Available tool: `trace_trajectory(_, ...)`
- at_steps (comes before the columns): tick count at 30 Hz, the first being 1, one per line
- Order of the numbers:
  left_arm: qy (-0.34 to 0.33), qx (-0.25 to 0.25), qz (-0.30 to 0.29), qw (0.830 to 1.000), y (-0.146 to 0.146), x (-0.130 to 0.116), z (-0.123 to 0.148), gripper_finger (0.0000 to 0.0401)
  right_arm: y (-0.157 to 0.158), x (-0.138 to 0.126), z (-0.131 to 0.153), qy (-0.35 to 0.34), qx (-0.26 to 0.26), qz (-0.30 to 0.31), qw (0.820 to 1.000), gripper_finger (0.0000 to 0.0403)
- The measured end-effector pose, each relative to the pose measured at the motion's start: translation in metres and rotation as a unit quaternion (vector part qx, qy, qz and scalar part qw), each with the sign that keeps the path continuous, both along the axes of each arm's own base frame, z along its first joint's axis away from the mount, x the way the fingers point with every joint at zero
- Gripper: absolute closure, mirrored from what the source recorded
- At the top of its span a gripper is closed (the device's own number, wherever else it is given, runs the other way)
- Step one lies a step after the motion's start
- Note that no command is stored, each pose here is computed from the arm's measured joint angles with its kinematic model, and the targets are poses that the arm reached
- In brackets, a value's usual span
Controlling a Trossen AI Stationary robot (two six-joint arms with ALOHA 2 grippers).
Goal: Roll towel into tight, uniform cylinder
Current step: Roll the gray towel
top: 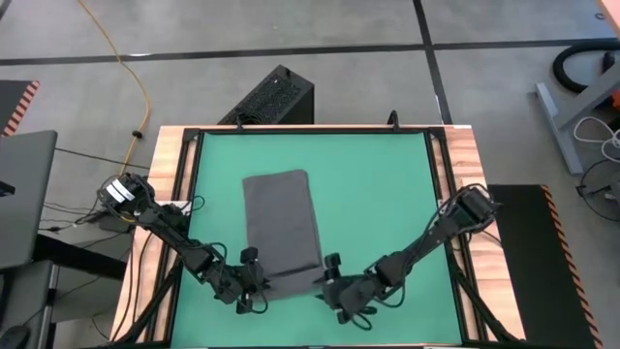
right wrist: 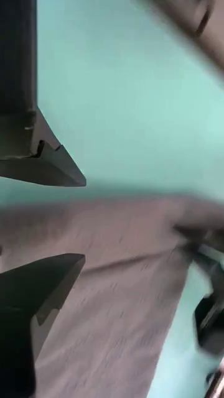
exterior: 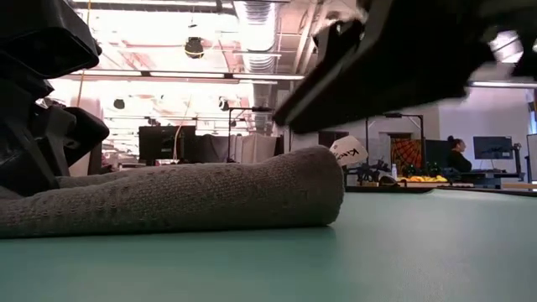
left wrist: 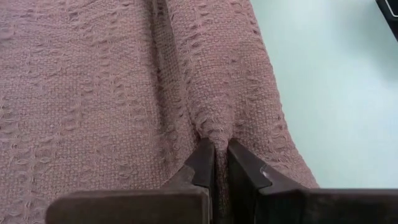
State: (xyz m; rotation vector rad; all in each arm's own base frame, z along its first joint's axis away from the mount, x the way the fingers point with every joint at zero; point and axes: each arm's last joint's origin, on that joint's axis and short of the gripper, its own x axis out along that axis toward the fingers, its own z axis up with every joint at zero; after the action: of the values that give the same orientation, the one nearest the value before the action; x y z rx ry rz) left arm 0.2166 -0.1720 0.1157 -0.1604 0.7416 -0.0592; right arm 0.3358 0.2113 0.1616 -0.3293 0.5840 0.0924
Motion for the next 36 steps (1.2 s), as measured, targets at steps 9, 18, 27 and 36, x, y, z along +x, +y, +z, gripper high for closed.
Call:
trace_trajectory(9,-0.007,0.005,-0.001,1.000,0.000,0.001,0.001,0.0367,-0.003,0.002,-0.016,0.013,-0.034,-0.021,0.999,0.0191)
trace_trajectory(18,-0.012,0.013,0.004,1.000,0.000,0.001,0.001,0.0277,-0.010,0.007,-0.023,0.039,0.002,-0.026,0.999,0.0205)
trace_trajectory(27,-0.072,0.001,-0.055,0.996,-0.007,0.004,0.018,0.0262,-0.011,0.010,-0.032,0.054,0.054,-0.032,0.997,0.0372)
trace_trajectory(36,-0.101,0.010,-0.058,0.993,-0.008,0.010,0.020,0.0264,-0.016,0.016,-0.021,0.122,0.277,-0.014,0.953,0.0350)
